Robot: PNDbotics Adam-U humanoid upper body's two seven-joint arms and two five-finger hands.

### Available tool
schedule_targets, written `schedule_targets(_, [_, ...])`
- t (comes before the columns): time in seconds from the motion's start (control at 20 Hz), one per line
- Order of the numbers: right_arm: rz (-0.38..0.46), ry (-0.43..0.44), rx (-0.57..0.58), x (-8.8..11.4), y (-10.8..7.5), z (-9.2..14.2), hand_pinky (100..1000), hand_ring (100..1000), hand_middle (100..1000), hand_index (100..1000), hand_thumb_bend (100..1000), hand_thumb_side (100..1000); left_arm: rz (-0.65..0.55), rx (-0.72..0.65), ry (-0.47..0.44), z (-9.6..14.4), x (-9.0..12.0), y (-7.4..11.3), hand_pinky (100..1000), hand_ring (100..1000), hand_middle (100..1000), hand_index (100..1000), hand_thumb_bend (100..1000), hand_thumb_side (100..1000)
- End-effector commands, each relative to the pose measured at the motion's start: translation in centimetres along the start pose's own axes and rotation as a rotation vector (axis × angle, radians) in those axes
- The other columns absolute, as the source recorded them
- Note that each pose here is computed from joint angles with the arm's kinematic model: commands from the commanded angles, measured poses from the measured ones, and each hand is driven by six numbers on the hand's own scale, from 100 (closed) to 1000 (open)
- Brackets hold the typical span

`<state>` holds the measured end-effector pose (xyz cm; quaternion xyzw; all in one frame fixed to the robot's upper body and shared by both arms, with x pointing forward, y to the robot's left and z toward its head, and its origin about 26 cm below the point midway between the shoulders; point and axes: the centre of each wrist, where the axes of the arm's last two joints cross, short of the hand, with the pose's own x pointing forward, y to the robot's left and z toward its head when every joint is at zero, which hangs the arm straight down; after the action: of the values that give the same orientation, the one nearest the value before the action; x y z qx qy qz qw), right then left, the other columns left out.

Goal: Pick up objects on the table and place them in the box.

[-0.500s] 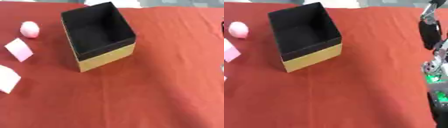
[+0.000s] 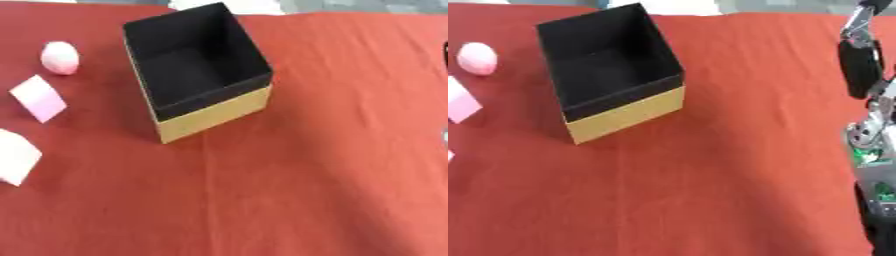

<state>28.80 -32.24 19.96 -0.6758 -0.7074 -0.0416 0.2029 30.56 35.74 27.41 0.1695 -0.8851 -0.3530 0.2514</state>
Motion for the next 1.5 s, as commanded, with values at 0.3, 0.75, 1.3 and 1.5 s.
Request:
schedule_targets(0.3, [0.004,-0.018,-0.034,0.1,-0.4,-0.6,812,755,782,884,100,704,-0.329,-0.368,-0.015,-0.2,0.1,1.9,643,740,897,930,100,301])
schedule_targets(0.75, [0.011,-0.027,-0.031,-0.1,-0.5,-0.6,812,755,781,884,100,702,-0.498,-0.728,0.073,0.2,-0.4,2.6,739,811,913,1000,100,484])
schedule_targets(1.3, [0.004,-0.032,-0.023,0.0,-0.5,-0.5,812,755,781,883,100,703,-0.625,-0.938,0.08,0.1,-0.3,2.2,792,841,900,1000,178,641])
schedule_targets(1.5, [0.003,-0.034,-0.022,0.0,-0.5,-0.5,813,755,781,883,100,702,-0.667,-1.001,0.078,0.0,-0.3,2.1,806,848,896,1000,258,706])
